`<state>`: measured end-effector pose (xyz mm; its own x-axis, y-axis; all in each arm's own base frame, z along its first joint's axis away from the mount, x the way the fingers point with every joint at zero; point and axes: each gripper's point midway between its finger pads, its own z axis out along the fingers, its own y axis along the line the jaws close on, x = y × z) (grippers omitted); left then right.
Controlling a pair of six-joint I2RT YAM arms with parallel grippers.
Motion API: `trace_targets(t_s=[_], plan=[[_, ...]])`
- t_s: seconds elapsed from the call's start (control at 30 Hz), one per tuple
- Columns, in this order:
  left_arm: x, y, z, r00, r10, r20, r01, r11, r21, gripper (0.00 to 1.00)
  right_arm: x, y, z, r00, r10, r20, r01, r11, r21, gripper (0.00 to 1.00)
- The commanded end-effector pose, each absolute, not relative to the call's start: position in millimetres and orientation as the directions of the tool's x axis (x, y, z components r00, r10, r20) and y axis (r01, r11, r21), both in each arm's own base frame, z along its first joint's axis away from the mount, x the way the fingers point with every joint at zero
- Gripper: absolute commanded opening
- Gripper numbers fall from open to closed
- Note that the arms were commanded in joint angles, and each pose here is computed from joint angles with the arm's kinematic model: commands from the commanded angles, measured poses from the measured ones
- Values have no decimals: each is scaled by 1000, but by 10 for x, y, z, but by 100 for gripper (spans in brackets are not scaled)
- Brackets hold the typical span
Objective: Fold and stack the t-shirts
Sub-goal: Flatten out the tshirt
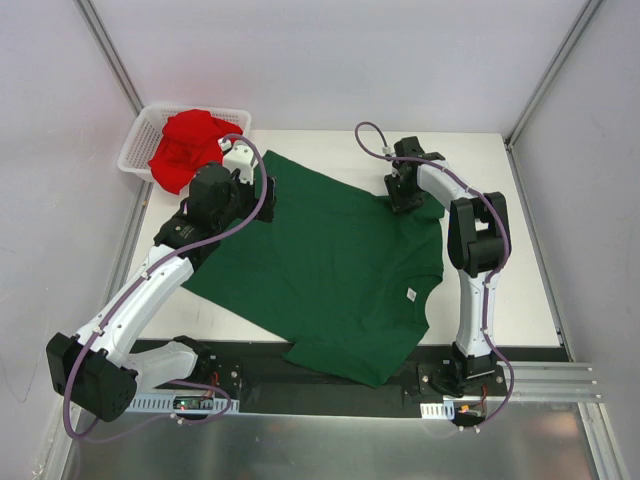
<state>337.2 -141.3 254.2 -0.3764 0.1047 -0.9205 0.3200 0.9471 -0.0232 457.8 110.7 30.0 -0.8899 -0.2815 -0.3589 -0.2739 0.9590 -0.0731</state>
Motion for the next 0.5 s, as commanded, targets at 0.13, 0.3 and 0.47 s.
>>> trace_targets(t_s=[0.13,0.3,0.47], plan=[[3345,-1364,2613,-350,113,-930,312,950,-2,99,4649,1138,443,-880,-286,-380,-282,957,-67,32],[3340,-1366,2604,-353,110,-929,314,949,-7,99,4646,1141,449,-880,-284,-380,-281,957,-65,22],[3334,-1364,2607,-352,108,-930,313,950,-8,99,4638,1139,470,-879,-283,-383,-280,958,-65,17]])
